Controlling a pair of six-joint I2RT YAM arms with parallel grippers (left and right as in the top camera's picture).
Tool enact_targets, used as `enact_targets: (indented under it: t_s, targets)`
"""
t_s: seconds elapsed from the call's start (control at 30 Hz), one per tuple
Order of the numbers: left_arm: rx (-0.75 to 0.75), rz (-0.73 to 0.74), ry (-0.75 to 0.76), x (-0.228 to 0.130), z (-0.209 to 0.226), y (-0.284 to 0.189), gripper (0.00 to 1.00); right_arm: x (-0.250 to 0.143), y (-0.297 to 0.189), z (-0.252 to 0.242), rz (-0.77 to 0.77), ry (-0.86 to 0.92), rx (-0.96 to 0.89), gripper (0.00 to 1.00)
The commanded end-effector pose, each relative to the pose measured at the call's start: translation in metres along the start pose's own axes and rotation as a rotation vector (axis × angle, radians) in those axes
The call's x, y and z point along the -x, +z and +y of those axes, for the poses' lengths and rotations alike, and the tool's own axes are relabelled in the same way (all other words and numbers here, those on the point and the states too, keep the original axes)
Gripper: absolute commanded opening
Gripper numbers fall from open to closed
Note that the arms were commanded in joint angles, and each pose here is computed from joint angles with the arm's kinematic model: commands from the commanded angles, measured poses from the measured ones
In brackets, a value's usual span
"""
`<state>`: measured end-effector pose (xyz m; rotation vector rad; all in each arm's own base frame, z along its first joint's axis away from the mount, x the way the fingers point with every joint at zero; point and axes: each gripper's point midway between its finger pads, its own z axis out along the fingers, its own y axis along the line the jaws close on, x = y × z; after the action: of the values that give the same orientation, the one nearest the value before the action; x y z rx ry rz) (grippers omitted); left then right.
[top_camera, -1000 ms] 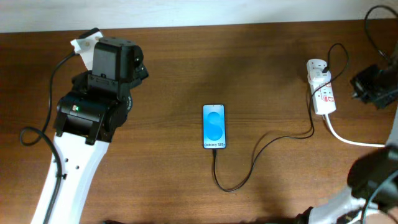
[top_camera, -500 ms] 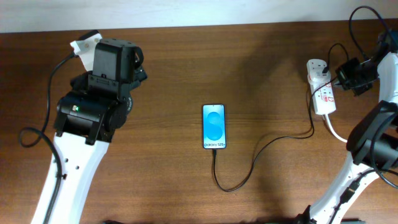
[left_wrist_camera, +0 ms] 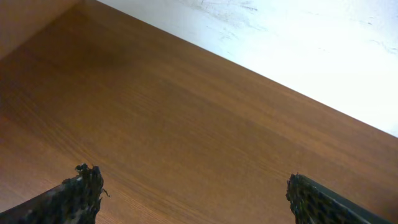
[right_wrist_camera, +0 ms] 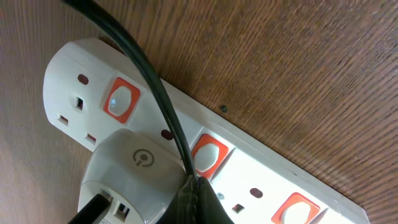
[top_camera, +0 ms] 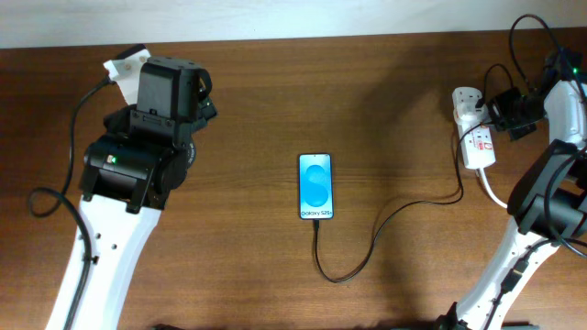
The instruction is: Plug charger to phone and switch on socket
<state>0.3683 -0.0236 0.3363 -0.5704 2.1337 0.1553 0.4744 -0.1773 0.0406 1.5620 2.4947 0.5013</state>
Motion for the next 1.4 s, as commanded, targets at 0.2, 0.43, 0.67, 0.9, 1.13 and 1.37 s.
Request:
enact_targets:
  t_s: [0.2, 0.43, 0.67, 0.9, 1.13, 1.37]
  targets:
    - [0.016, -0.011, 0.006, 0.002, 0.005, -0.001, 0.99, -0.041, 0.053, -0.004, 0.036, -0.090, -0.204, 0.04]
    - [0.016, -0.011, 0.006, 0.002, 0.005, -0.001, 0.99, -0.089, -0.274, 0.050, -0.526, -0.491, -0.018, 0.04]
    - [0.016, -0.011, 0.006, 0.002, 0.005, -0.001, 0.99, -0.269, -0.490, 0.011, -0.956, -0.793, 0.448, 0.98]
    - [0.016, -0.011, 0.006, 0.002, 0.005, -0.001, 0.99, -0.326, -0.526, -0.063, -1.057, -0.794, 0.537, 0.98]
    - [0.016, -0.011, 0.006, 0.002, 0.005, -0.001, 0.99, -0.376, -0.512, -0.160, -1.099, -0.812, 0.597, 0.98]
    - [0.016, -0.011, 0.006, 0.002, 0.004, -0.001, 0.99, -0.309, -0.404, -0.101, -1.257, -0.794, 0.684, 0.98]
